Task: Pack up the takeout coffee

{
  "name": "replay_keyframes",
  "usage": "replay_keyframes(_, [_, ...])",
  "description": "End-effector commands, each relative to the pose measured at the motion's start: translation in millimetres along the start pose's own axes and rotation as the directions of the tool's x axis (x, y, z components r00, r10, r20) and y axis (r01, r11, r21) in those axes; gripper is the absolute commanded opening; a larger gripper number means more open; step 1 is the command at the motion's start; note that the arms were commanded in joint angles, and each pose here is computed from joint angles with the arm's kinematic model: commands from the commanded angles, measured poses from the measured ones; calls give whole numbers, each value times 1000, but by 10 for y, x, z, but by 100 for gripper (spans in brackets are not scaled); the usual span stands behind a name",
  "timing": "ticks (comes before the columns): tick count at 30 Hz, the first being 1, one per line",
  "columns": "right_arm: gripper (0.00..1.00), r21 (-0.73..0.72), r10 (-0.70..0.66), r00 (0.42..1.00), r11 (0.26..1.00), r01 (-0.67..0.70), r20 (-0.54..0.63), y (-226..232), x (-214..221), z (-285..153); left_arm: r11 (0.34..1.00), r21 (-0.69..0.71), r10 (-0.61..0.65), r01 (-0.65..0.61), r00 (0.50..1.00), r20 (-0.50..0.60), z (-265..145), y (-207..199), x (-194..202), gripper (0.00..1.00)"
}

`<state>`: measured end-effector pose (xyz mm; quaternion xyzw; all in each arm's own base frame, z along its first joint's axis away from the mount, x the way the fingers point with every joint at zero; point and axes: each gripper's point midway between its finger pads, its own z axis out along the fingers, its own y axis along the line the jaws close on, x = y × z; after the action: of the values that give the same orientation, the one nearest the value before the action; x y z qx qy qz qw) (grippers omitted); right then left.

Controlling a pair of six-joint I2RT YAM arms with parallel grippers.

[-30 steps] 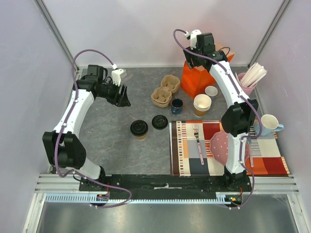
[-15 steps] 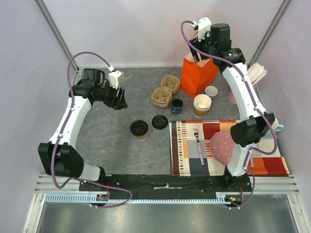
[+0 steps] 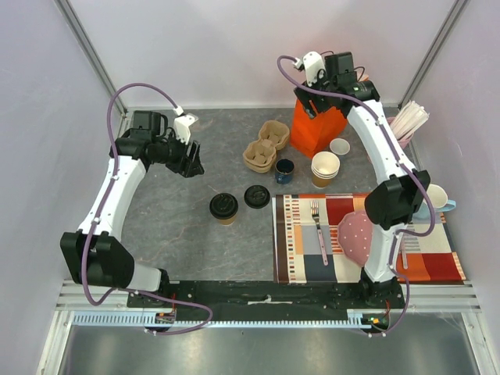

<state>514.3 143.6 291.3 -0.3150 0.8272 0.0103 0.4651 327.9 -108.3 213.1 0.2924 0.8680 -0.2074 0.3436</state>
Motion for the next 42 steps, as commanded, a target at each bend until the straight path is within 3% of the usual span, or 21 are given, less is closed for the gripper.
replay_keyframes(1, [72, 37, -58, 995, 997, 61, -77, -104, 176, 132, 999, -12, 50, -49, 998, 24, -14, 55, -89, 66])
replay_keyframes(4, [46, 39, -76, 994, 996, 80, -81, -142, 147, 211, 999, -13, 49, -49, 999, 19, -15, 60, -85, 66])
replay_keyframes(5, [30, 40, -93, 994, 995, 95, -65, -160, 88, 198, 999, -13, 49, -49, 999, 19, -18, 59, -88, 66])
replay_keyframes(7, [11, 36, -118, 992, 992, 119, -40, -167, 18, 171, 999, -16, 50, -49, 999, 22, -26, 62, -103, 66])
replay_keyframes(10, [0, 55, -166, 986, 984, 167, -14, -215, -62, 73, 999, -17, 52, -52, 998, 20, -27, 64, -99, 66])
replay_keyframes(15, [0, 88, -219, 975, 973, 215, 35, -267, -206, -137, 998, -20, 57, -56, 998, 22, -45, 58, -102, 66])
replay_keyframes(24, [0, 193, -226, 951, 963, 187, 209, -362, -741, -740, 996, -48, 72, -70, 997, 39, -150, 53, -103, 66])
replay_keyframes(31, [0, 270, -277, 905, 943, 192, 323, -285, -1156, -1282, 981, -176, 87, -79, 995, 40, -361, 220, -112, 66])
replay_keyframes(36, [0, 226, -305, 818, 949, 220, 487, 179, -1610, -1682, 955, -297, 2, 17, 998, 64, -610, 548, -56, 66])
replay_keyframes(42, [0, 9, -333, 685, 902, 431, 648, 1483, -1897, -1824, 903, -417, -71, 102, 994, 88, -903, 859, 90, 66])
